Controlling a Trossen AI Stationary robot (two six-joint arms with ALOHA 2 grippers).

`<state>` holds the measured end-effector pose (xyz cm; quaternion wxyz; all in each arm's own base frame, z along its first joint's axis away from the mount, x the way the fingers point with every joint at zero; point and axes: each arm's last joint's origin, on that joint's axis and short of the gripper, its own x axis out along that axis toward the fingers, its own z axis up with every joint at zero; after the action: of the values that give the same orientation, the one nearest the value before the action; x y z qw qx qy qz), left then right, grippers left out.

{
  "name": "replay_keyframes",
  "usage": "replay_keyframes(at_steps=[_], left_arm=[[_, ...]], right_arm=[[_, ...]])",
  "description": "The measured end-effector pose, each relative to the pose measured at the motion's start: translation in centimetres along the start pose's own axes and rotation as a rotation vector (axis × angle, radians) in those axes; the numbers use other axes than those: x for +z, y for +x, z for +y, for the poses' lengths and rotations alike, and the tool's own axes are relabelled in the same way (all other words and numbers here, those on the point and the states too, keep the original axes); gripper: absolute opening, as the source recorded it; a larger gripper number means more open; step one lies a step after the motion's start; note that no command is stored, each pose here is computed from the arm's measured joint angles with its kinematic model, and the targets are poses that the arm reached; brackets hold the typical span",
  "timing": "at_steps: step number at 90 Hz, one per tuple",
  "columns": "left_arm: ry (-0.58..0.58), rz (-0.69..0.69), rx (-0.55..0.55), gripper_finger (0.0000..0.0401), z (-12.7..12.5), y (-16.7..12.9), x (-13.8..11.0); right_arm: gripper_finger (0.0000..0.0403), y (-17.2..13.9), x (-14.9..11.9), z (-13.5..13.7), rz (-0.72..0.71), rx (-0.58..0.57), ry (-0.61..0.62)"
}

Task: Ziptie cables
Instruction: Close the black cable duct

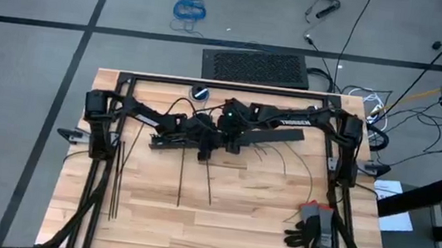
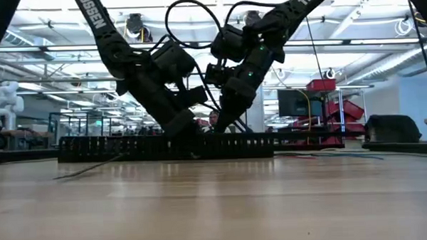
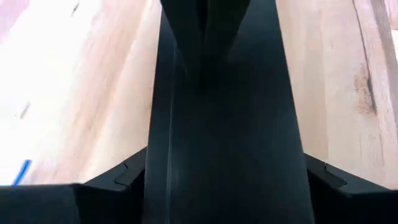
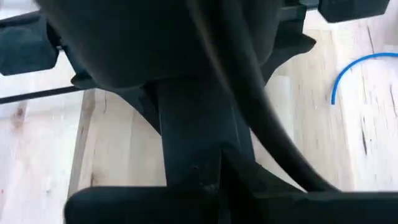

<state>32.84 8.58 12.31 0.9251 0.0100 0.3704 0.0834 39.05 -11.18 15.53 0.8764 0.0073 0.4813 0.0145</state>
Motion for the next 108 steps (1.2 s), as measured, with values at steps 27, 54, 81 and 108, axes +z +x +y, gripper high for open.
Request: replay_keyframes(at_steps=[27,54,81,108], left_arm=[[0.046,-0.03,0.012,0.0256,0.0,-3.1,1.7],[0.072,0.076,0.009,0.0256,0.5,-5.5,1.6],[0.045,0.219,-0.056,0.0256,0.2,-5.9,-0.3],[0.019,0.264,-0.06,0.0256,0.3,-5.7,-2.2]], right_arm=[[0.0,0.0,-0.1,-0.2,-0.005,0.027,0.0],[0.0,0.0,-0.3,-0.3,0.01,0.035,-0.002],[0.0,0.0,-0.4,-0.3,0.011,0.032,-0.001],[0.0,0.0,-0.4,-0.4,0.009,0.035,-0.004]])
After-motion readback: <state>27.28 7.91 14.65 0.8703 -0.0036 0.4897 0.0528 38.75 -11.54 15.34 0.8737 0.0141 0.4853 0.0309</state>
